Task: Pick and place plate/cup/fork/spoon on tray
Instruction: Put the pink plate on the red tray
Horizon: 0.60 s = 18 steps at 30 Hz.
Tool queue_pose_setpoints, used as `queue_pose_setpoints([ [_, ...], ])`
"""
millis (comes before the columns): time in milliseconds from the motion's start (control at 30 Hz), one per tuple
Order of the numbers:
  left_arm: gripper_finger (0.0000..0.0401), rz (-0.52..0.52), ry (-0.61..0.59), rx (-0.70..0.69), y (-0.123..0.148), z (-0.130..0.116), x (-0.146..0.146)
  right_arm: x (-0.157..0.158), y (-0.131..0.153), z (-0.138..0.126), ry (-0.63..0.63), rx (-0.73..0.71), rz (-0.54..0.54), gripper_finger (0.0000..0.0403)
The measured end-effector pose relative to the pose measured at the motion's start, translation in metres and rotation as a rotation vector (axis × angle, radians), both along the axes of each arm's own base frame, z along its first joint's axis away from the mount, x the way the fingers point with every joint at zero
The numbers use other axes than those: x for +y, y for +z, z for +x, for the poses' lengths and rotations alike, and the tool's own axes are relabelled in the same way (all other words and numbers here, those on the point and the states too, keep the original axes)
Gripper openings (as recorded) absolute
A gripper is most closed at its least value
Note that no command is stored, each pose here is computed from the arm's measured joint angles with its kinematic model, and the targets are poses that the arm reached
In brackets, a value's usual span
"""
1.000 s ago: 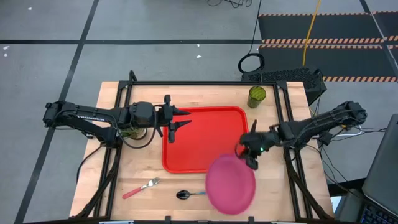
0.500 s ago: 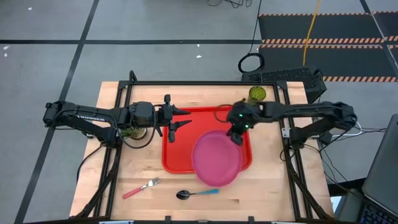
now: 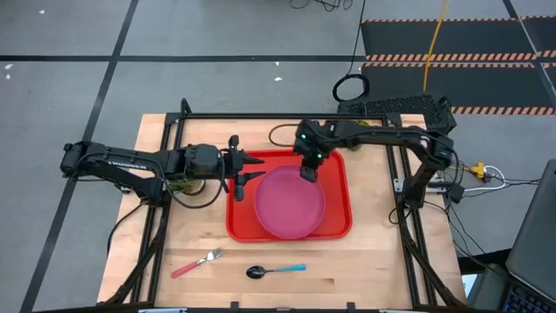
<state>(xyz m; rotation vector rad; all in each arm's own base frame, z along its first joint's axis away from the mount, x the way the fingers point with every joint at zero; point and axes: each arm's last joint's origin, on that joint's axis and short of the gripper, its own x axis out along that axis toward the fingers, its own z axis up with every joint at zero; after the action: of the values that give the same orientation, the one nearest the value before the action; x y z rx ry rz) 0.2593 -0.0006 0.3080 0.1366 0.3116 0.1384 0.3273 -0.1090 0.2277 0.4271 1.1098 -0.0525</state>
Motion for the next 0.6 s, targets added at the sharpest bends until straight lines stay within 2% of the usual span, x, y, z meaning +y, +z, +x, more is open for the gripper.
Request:
queue_pose_setpoints([
  [267,0.0145,0.013,0.014,0.017,0.005,-0.011,0.001,-0.023,-0.025,0.01,-0.025,0.074,0.02,0.0],
  [600,0.0145,0.016,0.012,0.003,0.011,-0.019,0.001,-0.032,-0.029,0.012,-0.061,0.048,0.015,0.0],
])
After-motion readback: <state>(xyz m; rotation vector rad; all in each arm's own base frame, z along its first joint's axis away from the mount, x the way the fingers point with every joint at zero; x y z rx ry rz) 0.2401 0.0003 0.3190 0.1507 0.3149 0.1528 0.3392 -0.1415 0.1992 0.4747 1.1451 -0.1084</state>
